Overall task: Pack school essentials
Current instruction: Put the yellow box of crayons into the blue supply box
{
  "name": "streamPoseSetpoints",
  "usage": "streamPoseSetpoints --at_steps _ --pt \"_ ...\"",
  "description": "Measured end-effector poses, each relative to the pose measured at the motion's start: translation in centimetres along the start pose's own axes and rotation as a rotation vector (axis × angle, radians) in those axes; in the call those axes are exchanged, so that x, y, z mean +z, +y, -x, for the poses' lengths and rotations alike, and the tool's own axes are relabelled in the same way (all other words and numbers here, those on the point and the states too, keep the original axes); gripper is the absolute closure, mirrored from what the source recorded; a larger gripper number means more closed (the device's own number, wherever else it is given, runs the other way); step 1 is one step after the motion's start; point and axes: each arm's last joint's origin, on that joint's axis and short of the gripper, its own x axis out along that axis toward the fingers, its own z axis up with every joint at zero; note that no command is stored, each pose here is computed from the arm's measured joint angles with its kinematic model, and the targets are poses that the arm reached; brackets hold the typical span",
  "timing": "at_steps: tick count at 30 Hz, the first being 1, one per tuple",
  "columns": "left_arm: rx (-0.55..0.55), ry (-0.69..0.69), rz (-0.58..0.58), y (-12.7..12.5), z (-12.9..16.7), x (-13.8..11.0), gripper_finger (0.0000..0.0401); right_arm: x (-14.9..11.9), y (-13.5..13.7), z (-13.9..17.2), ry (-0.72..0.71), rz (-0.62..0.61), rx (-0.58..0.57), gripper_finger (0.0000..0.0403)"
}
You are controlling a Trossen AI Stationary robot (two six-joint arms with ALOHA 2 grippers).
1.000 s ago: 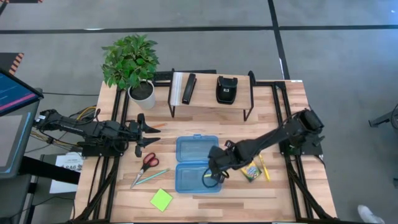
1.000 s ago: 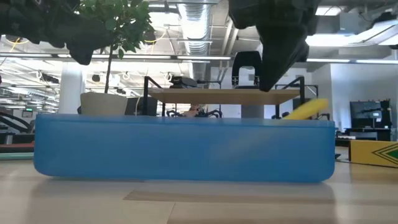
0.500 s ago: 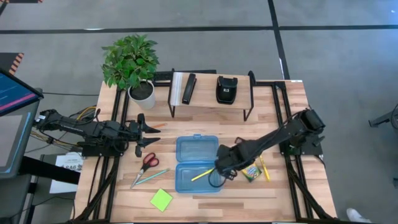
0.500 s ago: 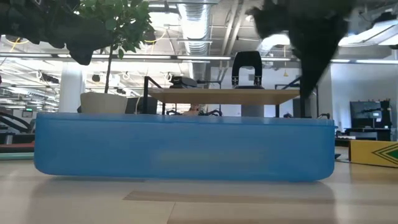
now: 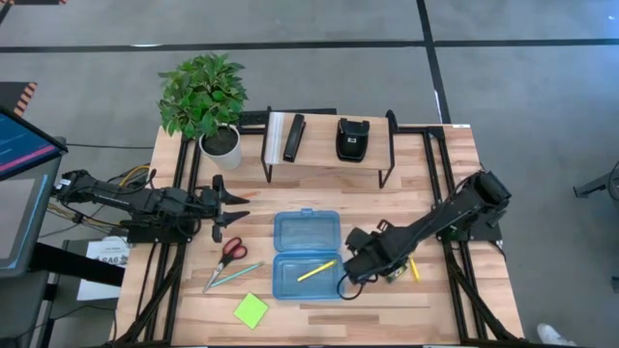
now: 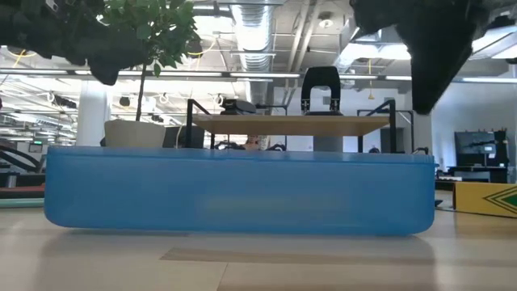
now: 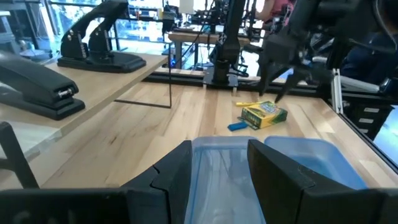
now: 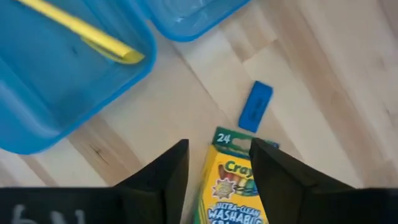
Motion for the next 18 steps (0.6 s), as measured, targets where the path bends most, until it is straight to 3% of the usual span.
streamPoseSetpoints --at_steps 8,14,18 --pt "0.012 0.105 -0.031 0.1 0.1 -1.0 0.0257 -0.8 -2.0 3.2 -0.227 -0.137 0.064 0.0206" --pt "0.027 0.245 -0.074 0.4 0.3 -2.4 0.0257 -3.4 -3.2 1.1 -0.221 -0.274 0.178 0.0210" --pt "0.040 0.356 -0.106 0.6 0.6 -3.5 0.0257 -4.7 -3.8 -0.1 -0.196 -0.341 0.169 0.0206"
